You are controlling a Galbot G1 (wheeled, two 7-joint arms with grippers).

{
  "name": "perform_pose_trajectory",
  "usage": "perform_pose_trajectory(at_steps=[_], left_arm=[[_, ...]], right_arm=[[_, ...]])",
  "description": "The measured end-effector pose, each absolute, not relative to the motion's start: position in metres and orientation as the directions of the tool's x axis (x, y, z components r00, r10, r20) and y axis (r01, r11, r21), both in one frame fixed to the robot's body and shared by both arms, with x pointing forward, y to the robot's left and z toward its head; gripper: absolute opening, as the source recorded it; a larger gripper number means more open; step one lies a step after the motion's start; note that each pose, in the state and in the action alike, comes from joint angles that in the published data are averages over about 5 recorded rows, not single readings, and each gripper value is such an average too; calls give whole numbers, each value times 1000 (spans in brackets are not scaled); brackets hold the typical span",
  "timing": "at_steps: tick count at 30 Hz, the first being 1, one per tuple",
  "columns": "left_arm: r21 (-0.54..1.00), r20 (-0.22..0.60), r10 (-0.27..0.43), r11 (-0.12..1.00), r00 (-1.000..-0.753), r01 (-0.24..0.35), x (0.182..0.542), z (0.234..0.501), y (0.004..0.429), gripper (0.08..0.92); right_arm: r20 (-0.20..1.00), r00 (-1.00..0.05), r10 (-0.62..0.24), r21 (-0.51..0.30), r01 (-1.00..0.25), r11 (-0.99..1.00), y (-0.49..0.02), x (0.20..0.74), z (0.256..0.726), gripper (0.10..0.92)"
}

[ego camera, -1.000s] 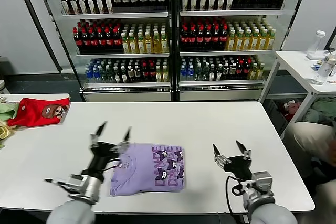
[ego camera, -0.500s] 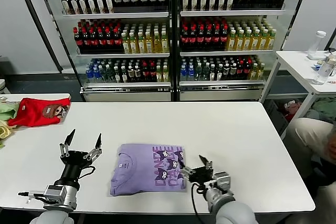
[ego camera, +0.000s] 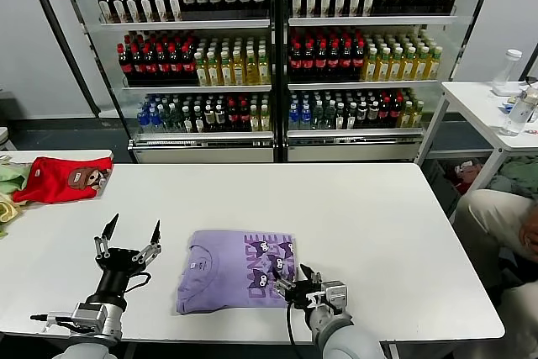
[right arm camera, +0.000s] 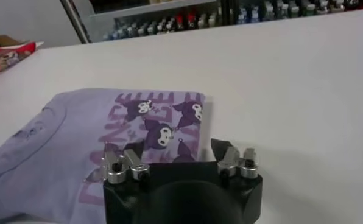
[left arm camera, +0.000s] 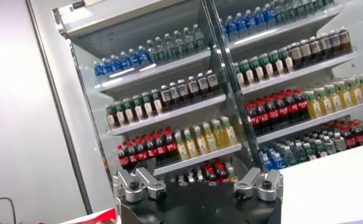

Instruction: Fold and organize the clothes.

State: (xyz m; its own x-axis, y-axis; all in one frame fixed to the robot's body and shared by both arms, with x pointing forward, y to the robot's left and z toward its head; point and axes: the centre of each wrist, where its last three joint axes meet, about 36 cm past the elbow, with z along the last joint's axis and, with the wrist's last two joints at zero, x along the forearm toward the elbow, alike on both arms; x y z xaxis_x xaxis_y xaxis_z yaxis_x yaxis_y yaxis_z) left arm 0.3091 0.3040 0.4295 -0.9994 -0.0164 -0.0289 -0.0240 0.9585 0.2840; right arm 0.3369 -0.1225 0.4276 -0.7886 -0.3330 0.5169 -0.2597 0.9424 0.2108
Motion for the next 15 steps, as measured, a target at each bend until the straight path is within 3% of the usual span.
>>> perform_pose_trajectory(at_steps=[15], left_arm=[[279, -38, -35, 959, -999, -44, 310, 427, 304, 823]], right_arm=[[545, -773, -325, 251, -220, 943, -116, 344, 421, 258]])
